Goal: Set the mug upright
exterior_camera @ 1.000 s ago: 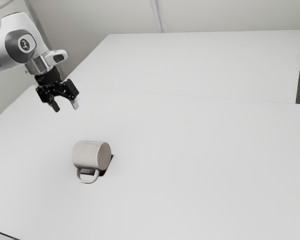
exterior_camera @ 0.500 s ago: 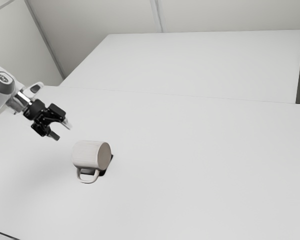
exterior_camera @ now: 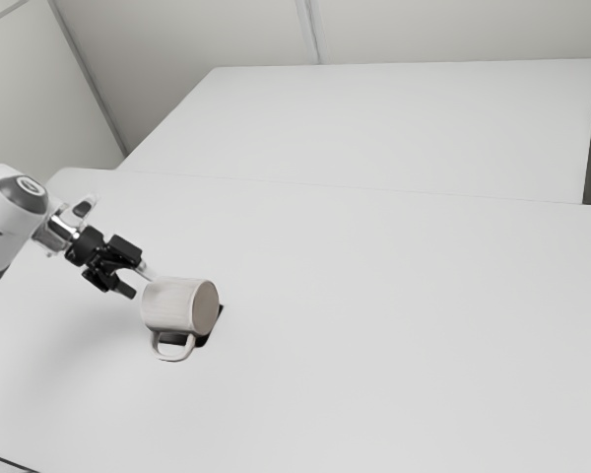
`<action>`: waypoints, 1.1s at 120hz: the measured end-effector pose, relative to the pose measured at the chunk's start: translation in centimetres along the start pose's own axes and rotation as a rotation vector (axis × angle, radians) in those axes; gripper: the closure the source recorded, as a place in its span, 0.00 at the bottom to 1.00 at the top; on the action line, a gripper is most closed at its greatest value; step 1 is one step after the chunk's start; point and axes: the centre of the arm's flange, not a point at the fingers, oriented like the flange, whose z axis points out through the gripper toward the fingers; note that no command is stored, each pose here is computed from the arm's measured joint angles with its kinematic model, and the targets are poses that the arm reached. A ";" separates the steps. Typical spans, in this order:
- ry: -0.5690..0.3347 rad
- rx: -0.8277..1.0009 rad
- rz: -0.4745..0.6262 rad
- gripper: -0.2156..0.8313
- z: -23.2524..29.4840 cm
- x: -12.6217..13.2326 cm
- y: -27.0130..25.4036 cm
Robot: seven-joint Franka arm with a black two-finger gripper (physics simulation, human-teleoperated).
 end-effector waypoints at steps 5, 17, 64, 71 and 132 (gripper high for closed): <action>0.004 -0.008 0.007 0.21 0.3 0.1 -0.2; 0.019 -0.038 0.018 0.21 1.2 0.3 -0.8; 0.106 -0.203 0.055 0.21 3.5 0.6 -1.6; 0.109 -0.226 0.056 0.21 3.9 0.5 -1.9; 0.141 -0.379 0.066 0.35 5.7 -1.6 -2.7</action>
